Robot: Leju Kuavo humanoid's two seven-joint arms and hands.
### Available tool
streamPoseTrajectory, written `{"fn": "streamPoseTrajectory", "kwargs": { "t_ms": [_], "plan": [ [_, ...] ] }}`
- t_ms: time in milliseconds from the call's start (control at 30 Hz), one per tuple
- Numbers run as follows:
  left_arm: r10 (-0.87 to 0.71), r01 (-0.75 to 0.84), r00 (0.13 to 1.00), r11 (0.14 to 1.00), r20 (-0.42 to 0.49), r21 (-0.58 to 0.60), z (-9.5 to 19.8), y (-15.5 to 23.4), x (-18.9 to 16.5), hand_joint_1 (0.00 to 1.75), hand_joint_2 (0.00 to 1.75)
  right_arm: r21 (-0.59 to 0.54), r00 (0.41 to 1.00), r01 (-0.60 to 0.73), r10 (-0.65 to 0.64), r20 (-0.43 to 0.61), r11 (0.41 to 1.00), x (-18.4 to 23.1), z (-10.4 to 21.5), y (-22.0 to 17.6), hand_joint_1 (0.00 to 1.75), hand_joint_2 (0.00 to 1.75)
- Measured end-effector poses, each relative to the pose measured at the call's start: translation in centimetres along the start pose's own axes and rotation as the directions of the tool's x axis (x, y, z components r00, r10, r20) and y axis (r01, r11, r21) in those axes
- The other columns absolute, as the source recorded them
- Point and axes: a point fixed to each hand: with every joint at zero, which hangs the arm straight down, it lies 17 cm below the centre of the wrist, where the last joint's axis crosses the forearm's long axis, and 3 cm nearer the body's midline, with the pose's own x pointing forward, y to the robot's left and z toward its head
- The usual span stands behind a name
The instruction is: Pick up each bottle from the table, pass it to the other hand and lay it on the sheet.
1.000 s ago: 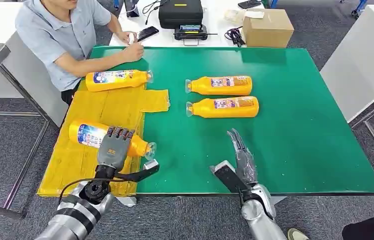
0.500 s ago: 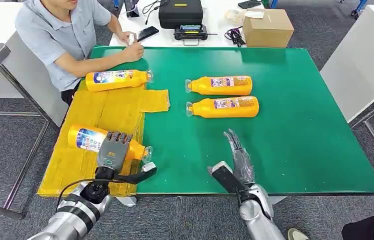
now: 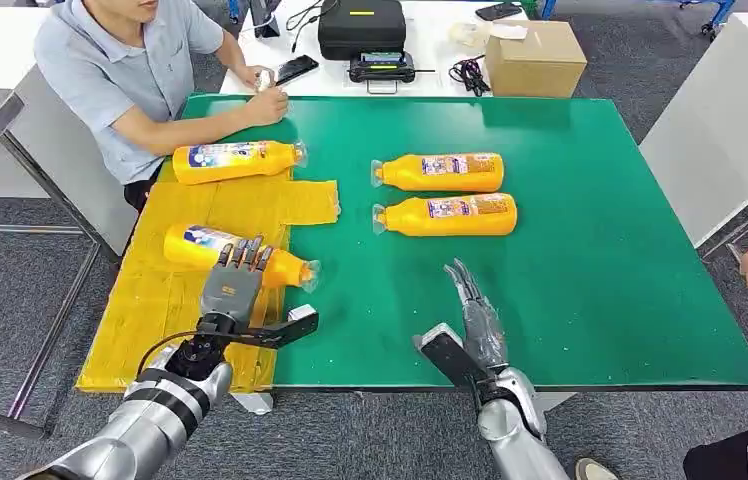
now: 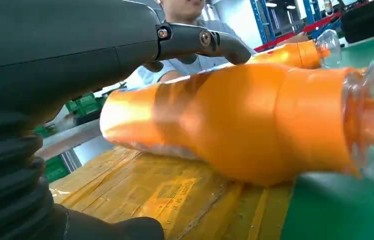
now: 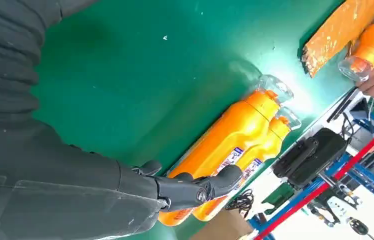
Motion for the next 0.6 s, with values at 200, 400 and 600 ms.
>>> {"fn": "streamPoseTrajectory", "kwargs": {
  "t_ms": [200,400,600],
  "plan": [
    [0.009,-0.009,1.000,1.000,-0.010,-0.008,-0.09,-0.15,-0.10,0.00,1.75,0.000,1.000,-0.001,0.001,0.001,1.000,0.02,-0.08,-0.01,0.00,1.75],
    [0.009,-0.009,1.000,1.000,-0.011,-0.010,-0.14,-0.15,-0.08,0.00,1.75,0.001,1.000,-0.001,0.001,0.001,1.000,0.02,-0.08,-0.01,0.00,1.75],
    [0.011,-0.012,1.000,1.000,-0.014,-0.012,-0.16,-0.20,-0.15,0.00,1.75,0.001,1.000,-0.001,0.001,0.001,1.000,0.00,-0.08,-0.02,0.00,1.75]
  ]
}}
